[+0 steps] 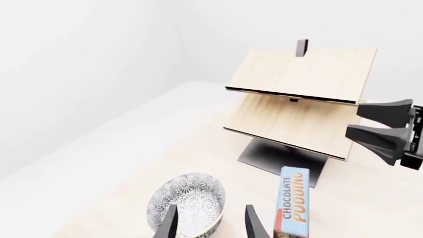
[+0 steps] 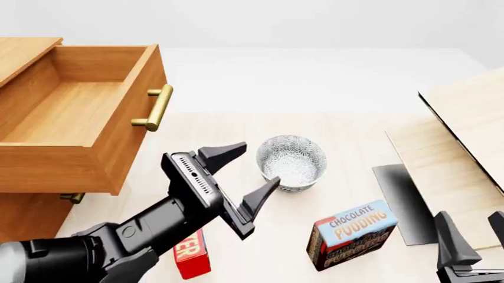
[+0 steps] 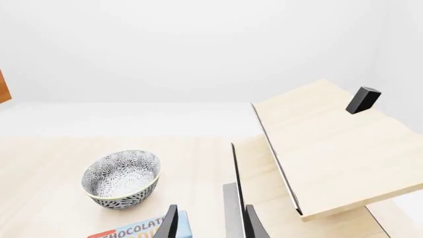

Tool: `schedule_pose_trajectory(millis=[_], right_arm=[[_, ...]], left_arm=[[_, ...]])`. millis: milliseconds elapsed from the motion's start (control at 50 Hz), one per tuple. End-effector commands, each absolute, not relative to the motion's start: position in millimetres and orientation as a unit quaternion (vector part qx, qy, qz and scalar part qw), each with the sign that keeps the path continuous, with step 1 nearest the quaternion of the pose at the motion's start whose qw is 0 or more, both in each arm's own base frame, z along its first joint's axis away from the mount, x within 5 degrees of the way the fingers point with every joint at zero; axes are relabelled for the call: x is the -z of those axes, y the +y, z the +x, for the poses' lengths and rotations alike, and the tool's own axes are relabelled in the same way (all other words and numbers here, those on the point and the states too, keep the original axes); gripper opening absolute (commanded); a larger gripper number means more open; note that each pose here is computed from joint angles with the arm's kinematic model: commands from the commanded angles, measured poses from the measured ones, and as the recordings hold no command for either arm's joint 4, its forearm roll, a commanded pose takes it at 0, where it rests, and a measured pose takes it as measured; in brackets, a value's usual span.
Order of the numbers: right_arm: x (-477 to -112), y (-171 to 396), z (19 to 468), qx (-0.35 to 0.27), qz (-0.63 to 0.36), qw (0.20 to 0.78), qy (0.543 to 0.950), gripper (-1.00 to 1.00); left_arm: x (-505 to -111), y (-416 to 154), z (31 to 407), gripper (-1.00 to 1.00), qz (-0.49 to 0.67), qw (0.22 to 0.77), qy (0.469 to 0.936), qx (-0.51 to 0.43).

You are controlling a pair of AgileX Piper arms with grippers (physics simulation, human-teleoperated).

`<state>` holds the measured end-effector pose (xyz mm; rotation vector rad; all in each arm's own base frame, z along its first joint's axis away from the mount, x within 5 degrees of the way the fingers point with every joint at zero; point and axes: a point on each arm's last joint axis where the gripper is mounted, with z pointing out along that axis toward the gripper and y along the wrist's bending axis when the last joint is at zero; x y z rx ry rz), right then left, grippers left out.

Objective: Close the top drawer of the cabinet.

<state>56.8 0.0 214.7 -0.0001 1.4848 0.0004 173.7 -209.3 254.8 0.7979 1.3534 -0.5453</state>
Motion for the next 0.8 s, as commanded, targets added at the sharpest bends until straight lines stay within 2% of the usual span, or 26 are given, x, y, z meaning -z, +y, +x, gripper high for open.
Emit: schedule_pose_trajectory(millis=[20, 700, 800], right_arm=[[-215, 0, 57, 0.000, 0.000, 0.737, 0.676, 1.00], [-215, 0, 57, 0.000, 0.000, 0.737, 0.676, 1.00], [-215, 0, 57, 0.000, 0.000, 0.737, 0.676, 1.00]], left_arm=[[-254, -209, 177, 1.00, 0.351, 0.674, 0.604, 0.241], [-256, -191, 197, 1.00, 0.307, 0.687, 0.620, 0.221], [-261, -164, 211, 1.00, 0.244, 0.693, 0.644, 0.213]])
